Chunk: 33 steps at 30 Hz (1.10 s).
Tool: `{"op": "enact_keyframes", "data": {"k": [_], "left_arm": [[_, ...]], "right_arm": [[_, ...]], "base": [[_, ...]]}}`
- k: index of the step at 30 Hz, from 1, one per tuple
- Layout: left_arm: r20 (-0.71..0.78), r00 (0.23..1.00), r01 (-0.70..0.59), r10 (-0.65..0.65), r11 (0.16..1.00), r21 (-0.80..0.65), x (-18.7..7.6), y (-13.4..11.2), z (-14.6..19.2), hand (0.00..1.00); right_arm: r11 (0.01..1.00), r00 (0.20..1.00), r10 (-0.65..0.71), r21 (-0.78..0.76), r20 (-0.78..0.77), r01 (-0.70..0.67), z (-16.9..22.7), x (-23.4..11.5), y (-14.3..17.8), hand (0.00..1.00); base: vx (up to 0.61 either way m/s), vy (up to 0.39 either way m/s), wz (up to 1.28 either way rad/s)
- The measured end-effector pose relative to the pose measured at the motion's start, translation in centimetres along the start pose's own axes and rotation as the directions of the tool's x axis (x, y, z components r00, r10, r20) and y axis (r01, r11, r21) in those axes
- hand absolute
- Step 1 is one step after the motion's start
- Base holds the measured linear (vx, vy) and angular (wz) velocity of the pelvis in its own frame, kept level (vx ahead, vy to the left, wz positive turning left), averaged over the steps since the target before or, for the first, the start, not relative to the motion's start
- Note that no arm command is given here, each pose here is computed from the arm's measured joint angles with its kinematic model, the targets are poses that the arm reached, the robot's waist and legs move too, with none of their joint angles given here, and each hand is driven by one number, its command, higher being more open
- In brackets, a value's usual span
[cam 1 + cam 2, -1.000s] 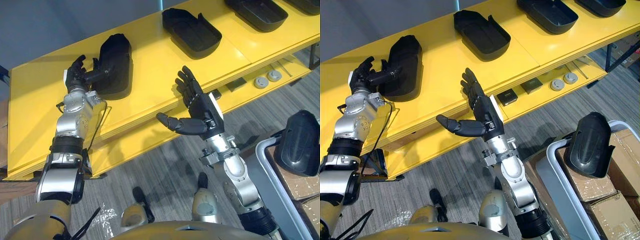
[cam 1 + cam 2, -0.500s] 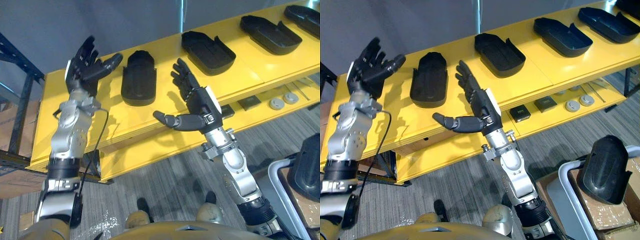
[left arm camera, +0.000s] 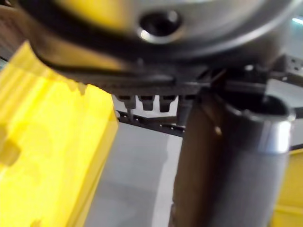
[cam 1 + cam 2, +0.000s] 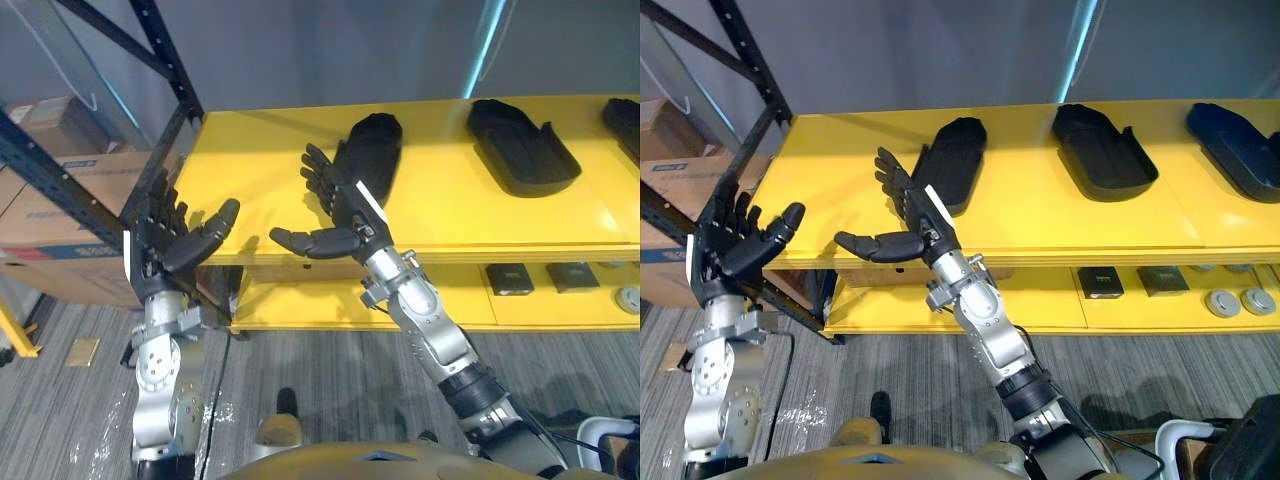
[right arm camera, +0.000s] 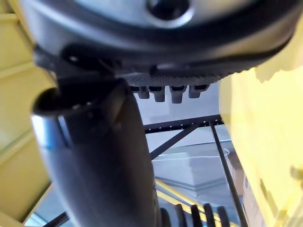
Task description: Walk over and take three plastic housings, then place them on the shelf
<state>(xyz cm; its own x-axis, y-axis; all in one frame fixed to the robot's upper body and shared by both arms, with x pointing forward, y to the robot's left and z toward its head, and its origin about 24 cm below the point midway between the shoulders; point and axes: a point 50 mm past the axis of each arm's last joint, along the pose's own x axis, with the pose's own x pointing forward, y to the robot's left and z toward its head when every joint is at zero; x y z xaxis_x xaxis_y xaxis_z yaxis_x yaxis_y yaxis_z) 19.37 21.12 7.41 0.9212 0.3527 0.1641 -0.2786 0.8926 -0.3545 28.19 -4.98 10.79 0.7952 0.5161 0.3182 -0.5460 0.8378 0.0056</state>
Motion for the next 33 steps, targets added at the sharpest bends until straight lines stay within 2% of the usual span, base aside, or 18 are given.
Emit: {"op": "enact_keyframes", "data": {"k": [6, 12, 17, 23, 29, 33], "left_arm": [[-0.054, 0.999, -0.007, 0.004, 0.999, -0.04, -1.4, 0.2, -1.0, 1.0], [-0.013, 1.0, 0.012, -0.013, 0.997, -0.073, -2.2, 0.1, -0.3, 1.0], [-0.029, 0.999, 0.021, -0.024, 0.993, -0.114, -2.7, -0.3, -0.7, 1.0], [-0.045, 0.996, 0.068, -0.076, 0.986, -0.154, -3.0, -1.7, -1.2, 1.0], [-0.06, 0.993, 0.094, -0.106, 0.98, -0.176, -3.2, -2.6, -1.5, 1.0], [-0.061, 0.992, 0.098, -0.111, 0.979, -0.181, -3.2, -2.8, -1.6, 1.0]], "right_arm": [[1.0, 1.0, -0.015, 0.004, 0.003, 0.015, 0.4, 2.9, 1.0, 1.0], [0.979, 0.958, -0.199, 0.006, -0.205, 0.204, -3.1, 4.3, 0.5, 1.0], [0.942, 0.895, -0.332, -0.055, -0.298, 0.331, -4.8, 4.0, -0.8, 1.0], [0.846, 0.813, -0.53, -0.081, -0.241, 0.527, -3.1, 5.2, -2.6, 1.0], [0.801, 0.776, -0.598, -0.17, -0.203, 0.573, -3.2, 4.7, -2.8, 1.0], [0.79, 0.771, -0.613, -0.162, -0.174, 0.591, -2.7, 4.8, -2.7, 1.0]], "base": [[-0.04, -0.003, 0.27], [-0.04, -0.003, 0.21], [-0.02, 0.003, 0.05], [-0.03, -0.011, -0.04], [-0.05, -0.015, -0.07], [-0.03, -0.009, -0.1]]}}
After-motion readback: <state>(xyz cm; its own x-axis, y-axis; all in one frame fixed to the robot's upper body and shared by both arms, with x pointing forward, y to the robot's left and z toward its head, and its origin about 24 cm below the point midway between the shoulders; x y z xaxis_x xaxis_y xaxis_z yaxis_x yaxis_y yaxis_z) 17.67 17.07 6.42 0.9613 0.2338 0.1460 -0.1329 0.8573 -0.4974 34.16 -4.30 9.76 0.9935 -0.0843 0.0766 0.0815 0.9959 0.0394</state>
